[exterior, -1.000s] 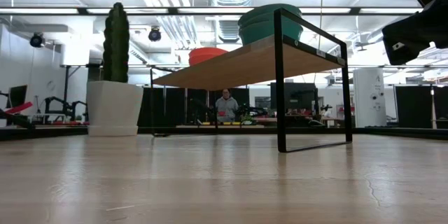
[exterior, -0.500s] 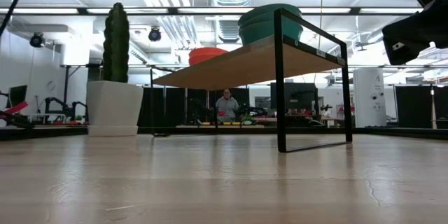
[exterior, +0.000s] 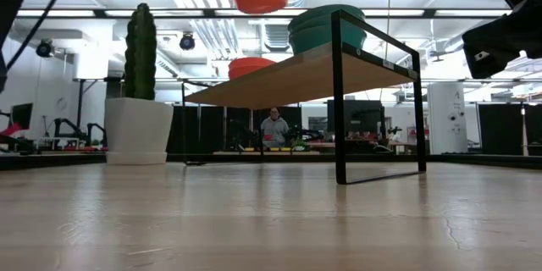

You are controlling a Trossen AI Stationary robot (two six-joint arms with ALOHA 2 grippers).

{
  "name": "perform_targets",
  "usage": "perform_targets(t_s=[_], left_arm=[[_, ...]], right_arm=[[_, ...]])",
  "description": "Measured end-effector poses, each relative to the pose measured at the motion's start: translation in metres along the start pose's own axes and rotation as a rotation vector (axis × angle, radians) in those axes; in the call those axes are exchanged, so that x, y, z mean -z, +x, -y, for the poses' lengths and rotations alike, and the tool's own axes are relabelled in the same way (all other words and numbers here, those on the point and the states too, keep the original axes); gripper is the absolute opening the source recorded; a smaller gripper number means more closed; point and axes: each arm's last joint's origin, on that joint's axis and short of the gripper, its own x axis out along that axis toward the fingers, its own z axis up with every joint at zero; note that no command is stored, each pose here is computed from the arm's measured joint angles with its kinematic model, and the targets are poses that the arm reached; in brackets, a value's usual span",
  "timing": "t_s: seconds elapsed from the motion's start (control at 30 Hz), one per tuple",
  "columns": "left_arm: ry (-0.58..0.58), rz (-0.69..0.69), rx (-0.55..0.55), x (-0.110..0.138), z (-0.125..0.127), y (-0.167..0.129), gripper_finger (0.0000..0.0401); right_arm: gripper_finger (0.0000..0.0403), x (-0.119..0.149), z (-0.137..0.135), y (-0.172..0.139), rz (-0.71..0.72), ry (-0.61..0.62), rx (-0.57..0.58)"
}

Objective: Pick & Place Mini bowls
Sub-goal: Stack the orange bowl on the orange bowl on the shelf

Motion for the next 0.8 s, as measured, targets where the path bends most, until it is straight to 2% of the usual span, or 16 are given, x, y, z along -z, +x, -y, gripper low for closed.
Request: perform_targets(t_s=[0.2, 0.3, 0.4, 0.63, 0.8], left_arm=[[-0.076, -0.067, -0.062, 0.015, -0.055, 0.024, 0.0000], [-0.144, -0.065, -0.034, 0.023, -0.080, 0.034, 0.0000], [-0.189, -0.064, 0.013, 0.030, -0.095, 0.048, 0.0000], [-0.137, -0.129, 0.072, 0.043, -0.092, 0.085, 0.0000], [-0.097, -0.147, 0.105, 0.048, -0.085, 0.100, 0.0000]], right_arm=[[0.0009, 0.000, 0.000, 0.000, 0.000, 0.000, 0.000], [0.0009, 0.000, 0.000, 0.000, 0.000, 0.000, 0.000], [0.0009, 0.000, 0.000, 0.000, 0.000, 0.000, 0.000], [0.0009, 0.000, 0.000, 0.000, 0.000, 0.000, 0.000], [0.0009, 0.000, 0.000, 0.000, 0.000, 0.000, 0.000]])
